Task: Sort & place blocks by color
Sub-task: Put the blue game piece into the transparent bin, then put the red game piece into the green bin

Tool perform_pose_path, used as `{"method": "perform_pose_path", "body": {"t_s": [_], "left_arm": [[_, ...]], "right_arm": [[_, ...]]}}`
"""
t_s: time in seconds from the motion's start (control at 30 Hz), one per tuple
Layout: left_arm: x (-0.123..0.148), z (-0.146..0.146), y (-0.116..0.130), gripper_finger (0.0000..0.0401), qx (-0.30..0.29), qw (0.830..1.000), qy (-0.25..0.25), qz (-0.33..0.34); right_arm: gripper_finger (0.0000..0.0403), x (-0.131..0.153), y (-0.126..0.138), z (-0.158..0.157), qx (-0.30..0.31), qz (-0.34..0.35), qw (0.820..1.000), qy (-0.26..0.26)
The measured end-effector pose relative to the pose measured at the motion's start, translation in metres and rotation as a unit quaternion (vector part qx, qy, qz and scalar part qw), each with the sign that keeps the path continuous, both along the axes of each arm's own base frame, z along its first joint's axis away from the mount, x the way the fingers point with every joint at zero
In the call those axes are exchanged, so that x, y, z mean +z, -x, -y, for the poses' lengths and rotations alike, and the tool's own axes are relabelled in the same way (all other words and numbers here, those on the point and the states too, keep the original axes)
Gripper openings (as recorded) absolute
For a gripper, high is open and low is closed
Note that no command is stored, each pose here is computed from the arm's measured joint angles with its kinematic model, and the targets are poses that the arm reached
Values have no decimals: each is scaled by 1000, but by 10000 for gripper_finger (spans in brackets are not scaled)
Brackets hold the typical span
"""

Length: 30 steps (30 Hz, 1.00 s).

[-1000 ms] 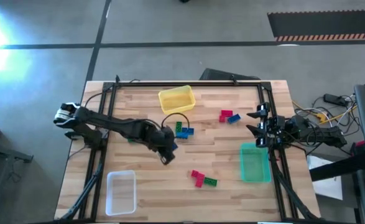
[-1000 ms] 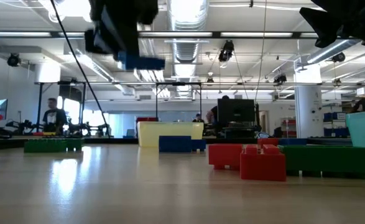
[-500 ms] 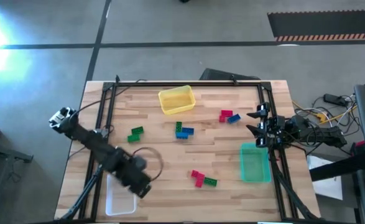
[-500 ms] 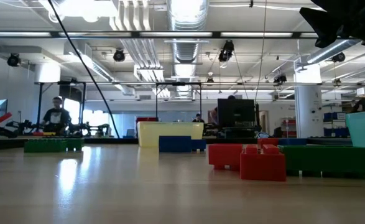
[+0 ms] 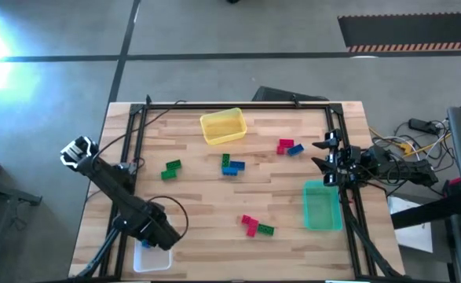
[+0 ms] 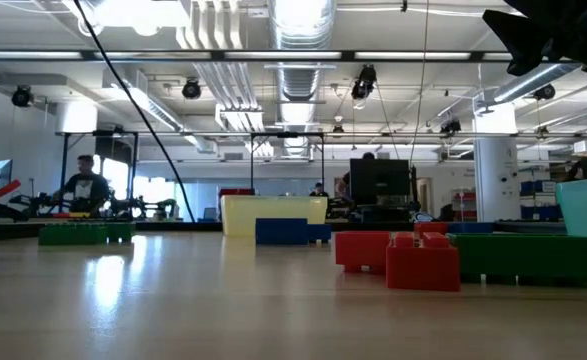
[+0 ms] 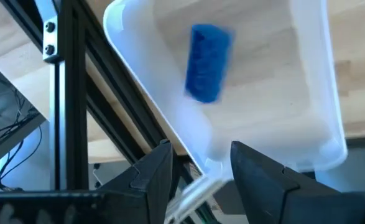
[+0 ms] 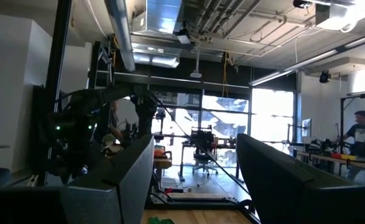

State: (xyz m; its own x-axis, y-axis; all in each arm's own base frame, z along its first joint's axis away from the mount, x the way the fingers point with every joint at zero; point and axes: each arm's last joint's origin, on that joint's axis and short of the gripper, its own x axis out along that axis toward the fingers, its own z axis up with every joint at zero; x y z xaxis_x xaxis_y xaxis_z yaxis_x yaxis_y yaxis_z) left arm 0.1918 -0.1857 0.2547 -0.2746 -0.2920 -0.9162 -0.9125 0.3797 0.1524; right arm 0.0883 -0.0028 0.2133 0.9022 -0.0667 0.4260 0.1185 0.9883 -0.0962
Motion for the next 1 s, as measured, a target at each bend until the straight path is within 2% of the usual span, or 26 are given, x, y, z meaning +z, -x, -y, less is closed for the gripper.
{"method": "perform_pose_path", "body": {"t_s": [0.2,0.3,0.4,0.57,0.67,0.73,0.87,1.0], "left_arm": [[-4,0,0,149,-21,1000,9,9],[0,-1,-4,150,-50,998,8,41],[5,-6,-14,150,-92,989,-29,113],[7,-28,-33,151,-169,955,-129,207],[5,-44,-46,151,-231,924,-186,242],[5,-54,-55,151,-279,895,-226,266],[8,-72,-79,150,-379,819,-295,313],[14,-93,-105,141,-473,737,-335,349]], "right_arm": [[219,0,0,0,0,1,1000,0],[219,0,0,0,0,1,1000,0],[219,0,0,0,-1,1,1000,1],[219,0,0,0,-9,0,1000,17],[219,0,0,1,-35,-1,999,25],[219,0,0,3,-64,-3,998,12],[219,0,0,4,-68,-2,997,-21],[219,-1,-1,5,-80,-7,996,-37]]}}
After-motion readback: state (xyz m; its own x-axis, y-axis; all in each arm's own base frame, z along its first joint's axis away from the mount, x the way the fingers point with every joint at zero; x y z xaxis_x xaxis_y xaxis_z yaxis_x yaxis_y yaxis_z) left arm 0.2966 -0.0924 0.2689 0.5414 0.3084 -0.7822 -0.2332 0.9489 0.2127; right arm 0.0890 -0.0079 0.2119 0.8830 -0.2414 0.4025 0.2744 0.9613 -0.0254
